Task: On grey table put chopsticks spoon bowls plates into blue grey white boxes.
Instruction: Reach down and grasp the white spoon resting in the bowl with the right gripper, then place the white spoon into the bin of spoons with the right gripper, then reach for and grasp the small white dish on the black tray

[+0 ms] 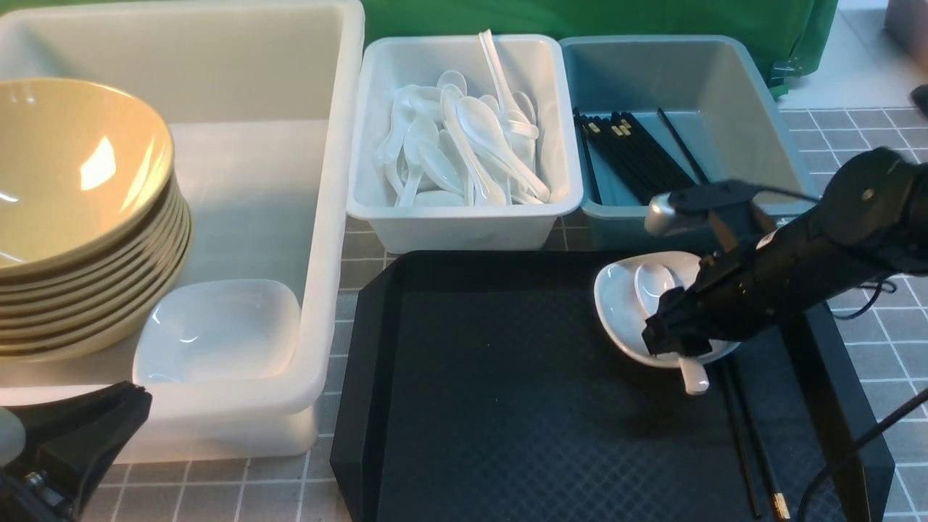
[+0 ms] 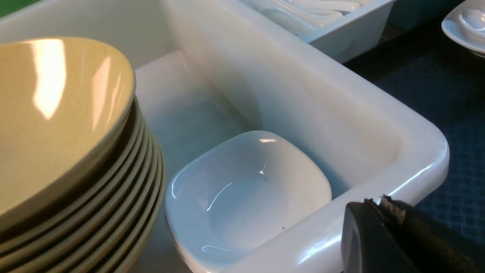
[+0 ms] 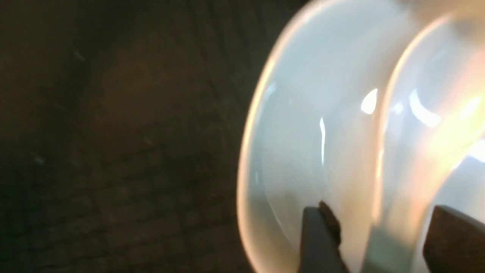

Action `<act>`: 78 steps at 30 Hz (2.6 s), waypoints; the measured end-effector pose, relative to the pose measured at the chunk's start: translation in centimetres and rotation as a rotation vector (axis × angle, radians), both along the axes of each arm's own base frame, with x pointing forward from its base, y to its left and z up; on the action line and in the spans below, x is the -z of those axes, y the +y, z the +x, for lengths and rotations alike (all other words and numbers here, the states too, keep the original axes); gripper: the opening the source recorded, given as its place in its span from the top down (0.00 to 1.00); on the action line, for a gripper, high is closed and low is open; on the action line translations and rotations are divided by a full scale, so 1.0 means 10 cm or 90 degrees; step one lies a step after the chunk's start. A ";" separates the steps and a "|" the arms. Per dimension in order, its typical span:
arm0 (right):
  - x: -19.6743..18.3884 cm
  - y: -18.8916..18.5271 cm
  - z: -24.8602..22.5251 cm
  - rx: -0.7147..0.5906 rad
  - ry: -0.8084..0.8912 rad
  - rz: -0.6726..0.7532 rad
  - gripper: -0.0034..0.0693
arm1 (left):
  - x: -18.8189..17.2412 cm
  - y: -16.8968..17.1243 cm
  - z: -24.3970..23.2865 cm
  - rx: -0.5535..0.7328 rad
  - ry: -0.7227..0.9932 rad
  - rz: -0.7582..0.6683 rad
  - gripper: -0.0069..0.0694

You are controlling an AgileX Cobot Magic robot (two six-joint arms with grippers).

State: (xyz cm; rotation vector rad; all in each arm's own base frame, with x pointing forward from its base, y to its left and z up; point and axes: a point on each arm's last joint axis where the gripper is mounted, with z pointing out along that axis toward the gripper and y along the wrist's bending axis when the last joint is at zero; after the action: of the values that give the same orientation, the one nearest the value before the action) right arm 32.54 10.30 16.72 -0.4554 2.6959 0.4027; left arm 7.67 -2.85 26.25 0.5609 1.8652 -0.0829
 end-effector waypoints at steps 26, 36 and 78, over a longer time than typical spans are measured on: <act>-1.15 1.33 0.90 -0.181 -0.540 0.020 0.43 | -0.03 -0.01 0.01 -0.001 -0.021 -0.018 0.92; -1.35 0.45 0.68 -0.117 -0.178 0.020 0.18 | -0.02 -0.01 0.00 0.000 -0.008 -0.018 0.92; -0.12 -0.23 0.41 0.014 0.007 -0.120 0.59 | -0.02 -0.01 0.00 0.001 -0.002 -0.026 0.92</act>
State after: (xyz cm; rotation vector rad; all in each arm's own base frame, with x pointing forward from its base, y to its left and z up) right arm 36.63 7.97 17.89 -0.4766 2.7589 0.1458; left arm 7.68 -3.00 26.40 0.5340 1.8554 -0.1205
